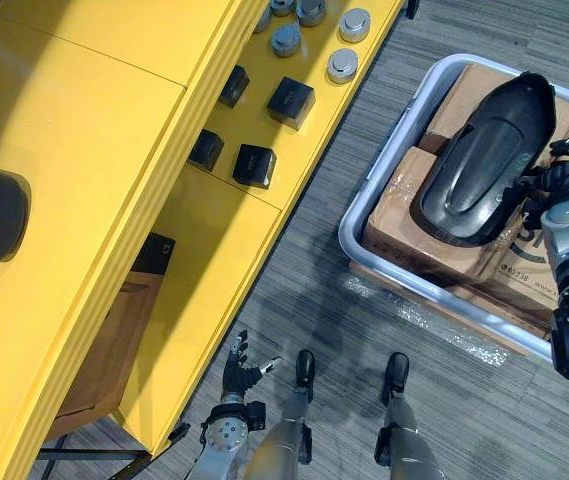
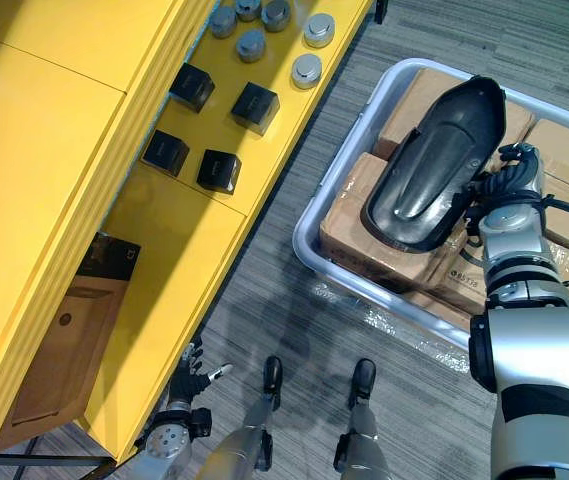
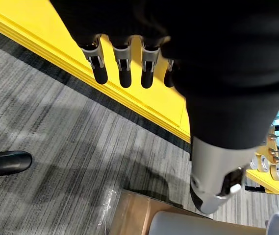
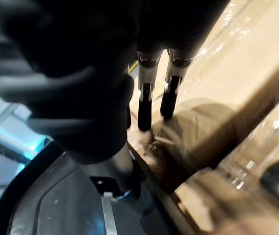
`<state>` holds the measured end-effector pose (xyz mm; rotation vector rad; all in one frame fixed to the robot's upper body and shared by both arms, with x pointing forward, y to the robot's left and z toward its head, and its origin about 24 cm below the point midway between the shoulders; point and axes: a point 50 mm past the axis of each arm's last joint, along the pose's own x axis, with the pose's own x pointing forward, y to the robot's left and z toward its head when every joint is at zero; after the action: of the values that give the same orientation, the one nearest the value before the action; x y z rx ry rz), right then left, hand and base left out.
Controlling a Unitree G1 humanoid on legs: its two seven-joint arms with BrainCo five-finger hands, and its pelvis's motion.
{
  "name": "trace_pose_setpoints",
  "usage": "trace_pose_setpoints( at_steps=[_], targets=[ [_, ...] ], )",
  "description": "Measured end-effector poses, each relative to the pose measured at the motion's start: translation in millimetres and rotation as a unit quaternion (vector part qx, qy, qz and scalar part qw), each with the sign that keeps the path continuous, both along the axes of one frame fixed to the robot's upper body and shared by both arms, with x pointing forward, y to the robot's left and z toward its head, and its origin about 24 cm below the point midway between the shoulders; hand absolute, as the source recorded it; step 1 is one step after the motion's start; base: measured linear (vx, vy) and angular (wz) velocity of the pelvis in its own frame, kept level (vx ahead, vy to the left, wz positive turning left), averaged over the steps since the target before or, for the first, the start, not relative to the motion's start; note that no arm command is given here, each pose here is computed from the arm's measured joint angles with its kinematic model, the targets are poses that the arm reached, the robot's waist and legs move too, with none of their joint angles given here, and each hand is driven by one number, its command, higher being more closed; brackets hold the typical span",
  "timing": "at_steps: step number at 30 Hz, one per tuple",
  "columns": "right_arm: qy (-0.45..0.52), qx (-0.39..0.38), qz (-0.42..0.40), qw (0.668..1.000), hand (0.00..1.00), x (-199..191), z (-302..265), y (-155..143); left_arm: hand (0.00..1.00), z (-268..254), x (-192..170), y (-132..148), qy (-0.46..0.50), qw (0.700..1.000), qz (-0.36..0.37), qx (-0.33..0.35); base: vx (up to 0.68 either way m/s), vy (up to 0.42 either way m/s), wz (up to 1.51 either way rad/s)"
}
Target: Walk over and take plastic housings, then place them on the shelf
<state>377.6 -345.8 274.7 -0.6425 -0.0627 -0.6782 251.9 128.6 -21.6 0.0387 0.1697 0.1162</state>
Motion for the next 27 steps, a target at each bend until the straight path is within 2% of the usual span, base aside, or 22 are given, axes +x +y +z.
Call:
trace_pose_setpoints(
  at_steps=[3,6,11,15,18,22,27],
  targets=[
    [0.062,-0.041,-0.01,0.997,1.0,1.0,-11.2,-0.8,0.0,1.4,0.8,-3.6,-0.002,1.0,-0.002,-0.006,0.02,0.017,-0.01],
    [0.087,-0.04,-0.029,0.995,1.0,-2.0,-17.2,-6.9,0.0,14.2,3.5,-10.2,-0.026,0.999,-0.007,-0.02,0.03,0.034,0.11],
    [0.128,-0.014,-0.071,0.989,1.0,-11.6,-34.3,-22.0,0.0,74.3,6.9,-26.7,-0.152,0.986,-0.047,-0.055,0.01,0.036,0.24],
    [0.078,-0.069,-0.104,0.989,1.0,-14.8,-33.0,-23.3,0.0,123.8,14.5,-29.9,-0.254,0.963,-0.061,-0.066,0.01,0.048,0.04],
    [-0.009,-0.129,-0.106,0.986,1.0,-15.0,-7.6,-9.8,0.0,148.7,25.9,-31.6,-0.299,0.95,-0.068,-0.055,0.03,0.028,-0.1],
    [-0.077,-0.181,-0.089,0.976,1.0,-10.9,11.8,17.8,0.0,176.7,35.2,-42.0,-0.346,0.932,-0.095,-0.046,0.04,0.012,-0.17],
    [-0.076,-0.219,-0.039,0.972,1.0,1.3,-4.9,52.4,0.0,206.8,58.4,-65.6,-0.376,0.915,-0.139,-0.047,0.02,0.017,-0.18]
  ],
)
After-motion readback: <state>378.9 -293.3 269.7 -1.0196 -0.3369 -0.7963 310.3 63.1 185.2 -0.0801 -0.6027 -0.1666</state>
